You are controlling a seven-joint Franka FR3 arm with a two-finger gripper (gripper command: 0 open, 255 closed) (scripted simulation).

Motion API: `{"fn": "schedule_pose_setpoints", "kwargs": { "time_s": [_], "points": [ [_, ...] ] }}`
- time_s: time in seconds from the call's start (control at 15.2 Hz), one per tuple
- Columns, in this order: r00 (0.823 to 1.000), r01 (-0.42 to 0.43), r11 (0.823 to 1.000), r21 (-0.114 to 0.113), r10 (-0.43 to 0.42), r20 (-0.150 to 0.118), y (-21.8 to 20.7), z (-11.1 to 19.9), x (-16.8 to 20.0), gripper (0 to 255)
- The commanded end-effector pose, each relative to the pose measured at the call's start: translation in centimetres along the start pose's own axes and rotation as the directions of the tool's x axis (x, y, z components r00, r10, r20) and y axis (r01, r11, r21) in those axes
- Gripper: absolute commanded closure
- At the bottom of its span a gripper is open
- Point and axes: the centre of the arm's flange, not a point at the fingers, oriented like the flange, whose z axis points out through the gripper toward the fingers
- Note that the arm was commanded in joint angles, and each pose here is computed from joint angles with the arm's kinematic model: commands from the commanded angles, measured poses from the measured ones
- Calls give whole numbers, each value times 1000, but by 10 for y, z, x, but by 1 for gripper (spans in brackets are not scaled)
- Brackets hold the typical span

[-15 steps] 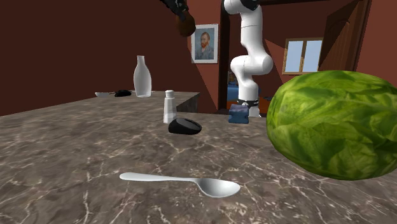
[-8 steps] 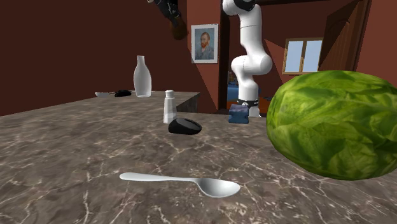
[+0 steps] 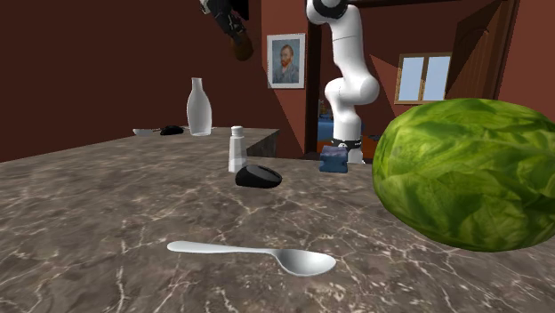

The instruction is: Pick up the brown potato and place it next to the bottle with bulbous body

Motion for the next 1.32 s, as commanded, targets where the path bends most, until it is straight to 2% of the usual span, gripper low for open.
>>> {"fn": "schedule_pose_setpoints", "kwargs": {
  "time_s": [0.0,0.66,1.25],
  "points": [
    [1000,2,1000,-1,-2,0,20,-7,16,255],
    [1000,2,1000,-1,-2,0,120,-33,97,255],
    [1000,2,1000,-1,-2,0,111,6,121,255]
  ]
}}
